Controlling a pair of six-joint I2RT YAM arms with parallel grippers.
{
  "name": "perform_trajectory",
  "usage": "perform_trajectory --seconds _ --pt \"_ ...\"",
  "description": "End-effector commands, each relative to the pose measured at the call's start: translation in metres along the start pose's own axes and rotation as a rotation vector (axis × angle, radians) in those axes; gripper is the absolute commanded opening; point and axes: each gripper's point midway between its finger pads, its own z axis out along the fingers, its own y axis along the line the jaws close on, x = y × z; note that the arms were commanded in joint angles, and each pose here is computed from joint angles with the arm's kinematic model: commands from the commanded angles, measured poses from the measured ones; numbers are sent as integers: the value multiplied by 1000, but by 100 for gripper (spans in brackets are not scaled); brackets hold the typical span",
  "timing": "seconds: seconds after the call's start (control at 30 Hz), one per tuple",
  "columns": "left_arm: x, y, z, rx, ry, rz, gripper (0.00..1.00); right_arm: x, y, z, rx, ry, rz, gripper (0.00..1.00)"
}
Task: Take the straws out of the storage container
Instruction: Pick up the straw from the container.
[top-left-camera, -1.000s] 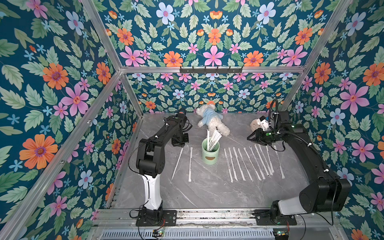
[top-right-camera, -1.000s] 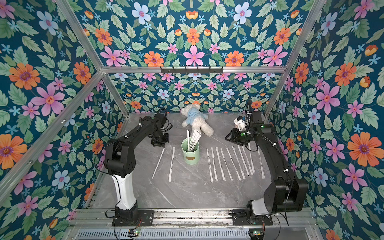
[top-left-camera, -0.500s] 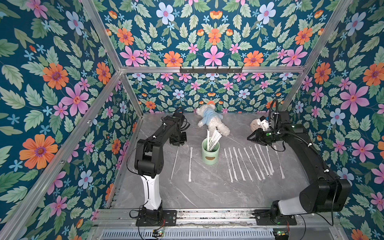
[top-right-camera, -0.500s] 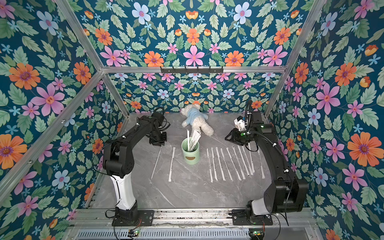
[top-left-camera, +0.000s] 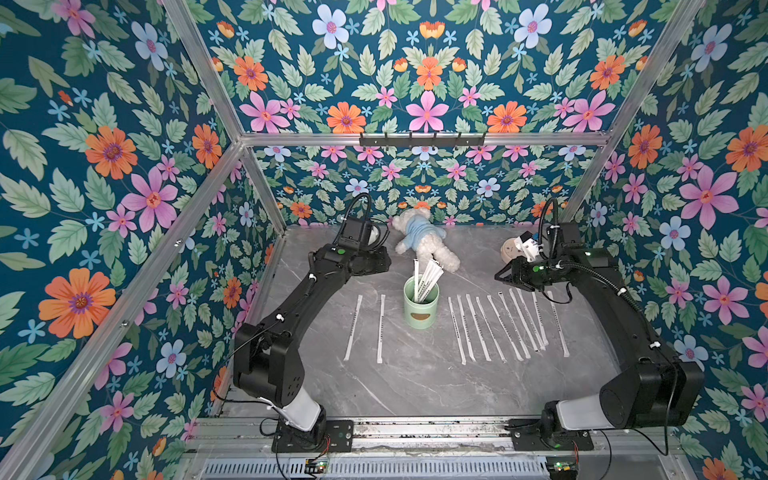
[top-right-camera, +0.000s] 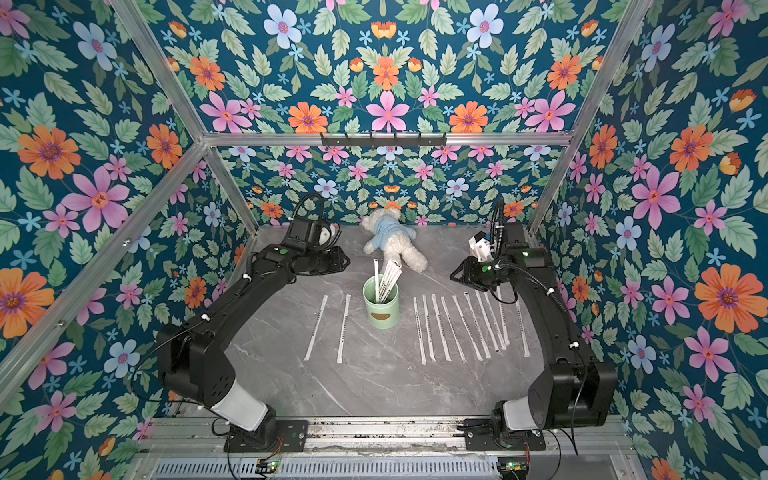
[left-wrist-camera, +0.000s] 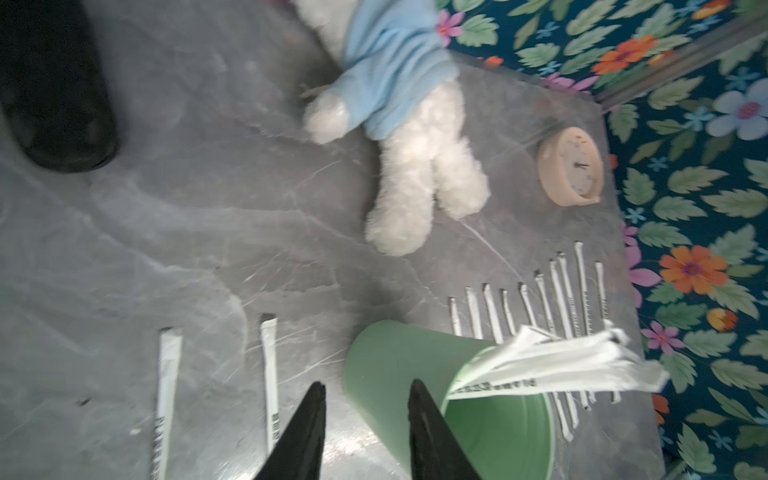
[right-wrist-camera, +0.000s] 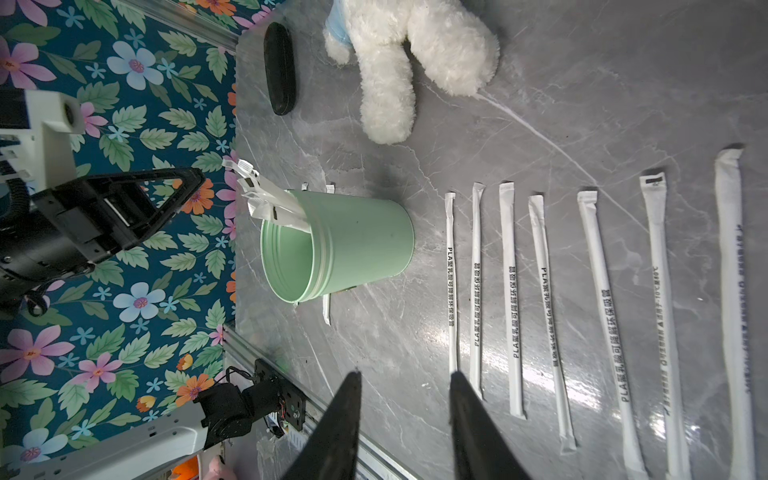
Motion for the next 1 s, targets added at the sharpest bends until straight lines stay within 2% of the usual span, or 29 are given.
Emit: perform_trajectory --seconds 0.0,0.17,0.97 --pt "-5 -36 5 82 -54 78 37 2 3 -2 -9 3 -7 37" --pt "1 -53 18 104 -52 101 37 2 3 -3 -9 5 -8 37" --pt "10 -60 48 101 -5 100 35 4 -3 6 -2 26 1 37"
